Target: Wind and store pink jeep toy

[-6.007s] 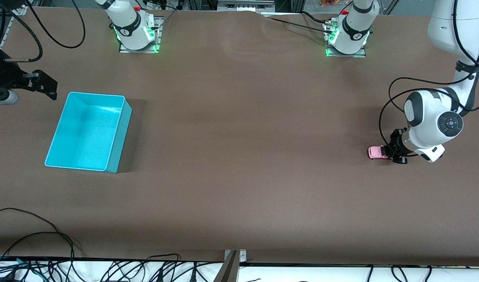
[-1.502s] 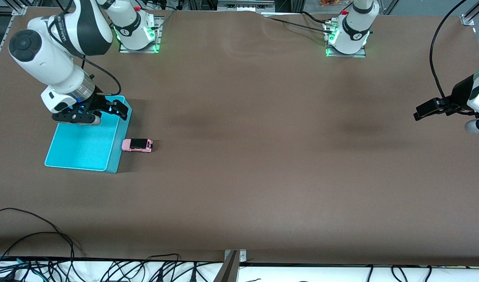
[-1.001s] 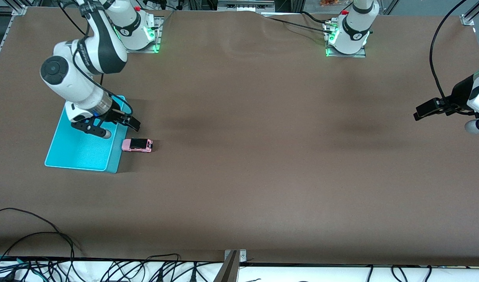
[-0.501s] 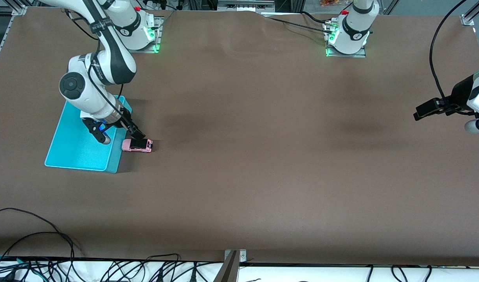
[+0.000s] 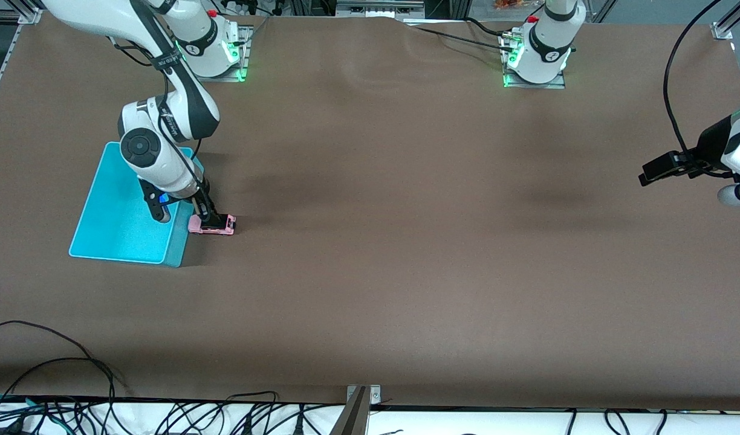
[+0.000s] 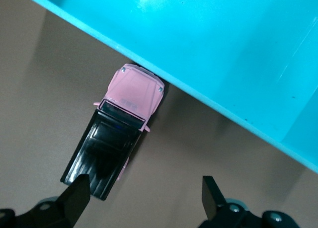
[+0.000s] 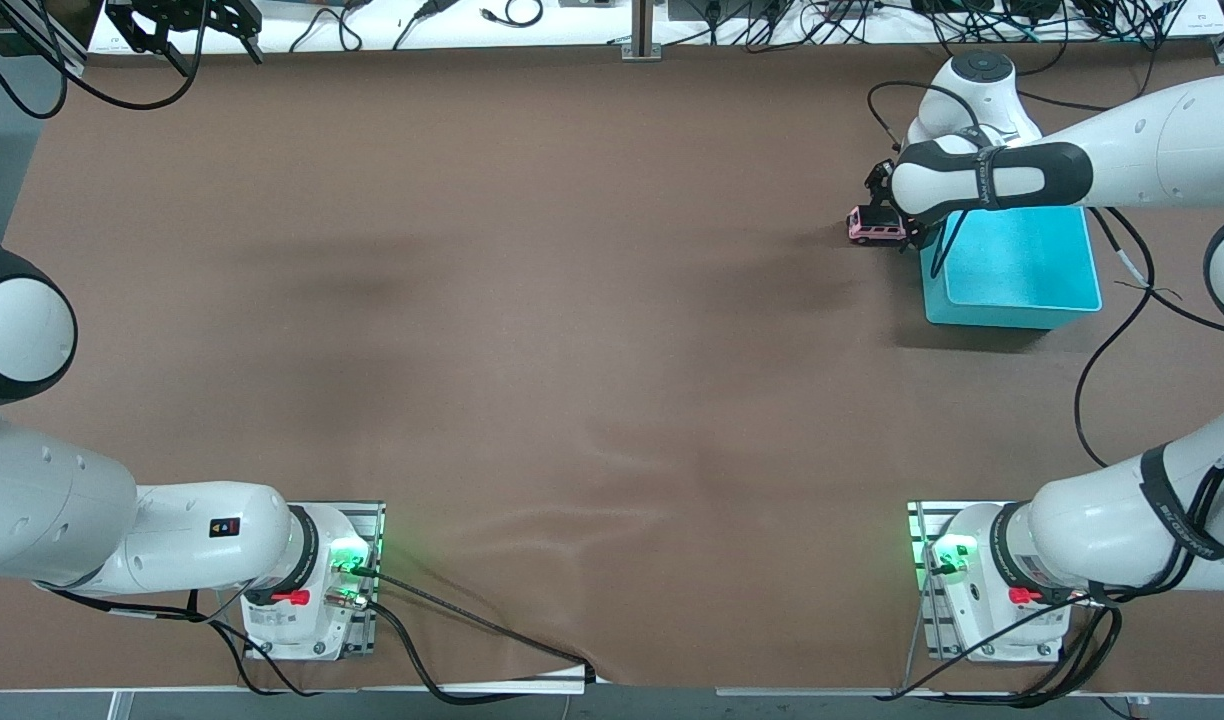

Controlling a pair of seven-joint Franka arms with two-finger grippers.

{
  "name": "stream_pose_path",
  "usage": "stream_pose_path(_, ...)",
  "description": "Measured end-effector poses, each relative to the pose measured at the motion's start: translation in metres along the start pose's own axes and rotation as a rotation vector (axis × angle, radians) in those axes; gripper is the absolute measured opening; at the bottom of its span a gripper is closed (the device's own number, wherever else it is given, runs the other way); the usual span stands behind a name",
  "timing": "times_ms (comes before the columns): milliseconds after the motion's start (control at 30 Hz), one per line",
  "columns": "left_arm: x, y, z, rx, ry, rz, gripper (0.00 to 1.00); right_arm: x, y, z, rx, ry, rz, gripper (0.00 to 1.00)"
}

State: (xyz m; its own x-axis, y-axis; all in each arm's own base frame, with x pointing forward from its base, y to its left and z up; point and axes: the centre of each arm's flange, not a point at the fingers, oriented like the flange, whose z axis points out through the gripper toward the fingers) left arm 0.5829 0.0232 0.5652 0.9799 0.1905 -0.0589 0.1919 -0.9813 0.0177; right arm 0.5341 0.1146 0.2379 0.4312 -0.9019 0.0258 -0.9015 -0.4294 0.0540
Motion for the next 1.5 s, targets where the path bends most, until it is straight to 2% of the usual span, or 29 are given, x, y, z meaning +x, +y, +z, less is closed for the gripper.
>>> stream_pose_path(501,0.000,0.000,0.000,0.000,0.000,0.001,1.00,0.006,-0.010,0.004,0.078,0.001,0.068,1.00)
stream_pose_path(1101,0.000,0.004,0.001,0.001,-0.001,0.006,1.00,0.010,-0.033,0.044,0.061,0.040,0.115,1.00)
stream_pose_path(1268,-0.001,0.006,0.001,0.001,-0.001,0.010,1.00,0.010,-0.035,0.043,0.065,0.043,0.113,0.96)
stream_pose_path(1402,-0.001,0.006,0.001,0.001,-0.001,0.011,1.00,0.011,-0.036,0.041,0.070,0.045,0.112,0.77)
stream_pose_path(1468,-0.001,0.006,0.001,0.001,-0.001,0.011,1.00,0.012,-0.037,0.039,0.074,0.047,0.112,0.62)
stream_pose_path(1502,-0.001,0.006,0.001,0.001,-0.001,0.011,1.00,0.012,-0.038,0.038,0.076,0.048,0.112,0.57)
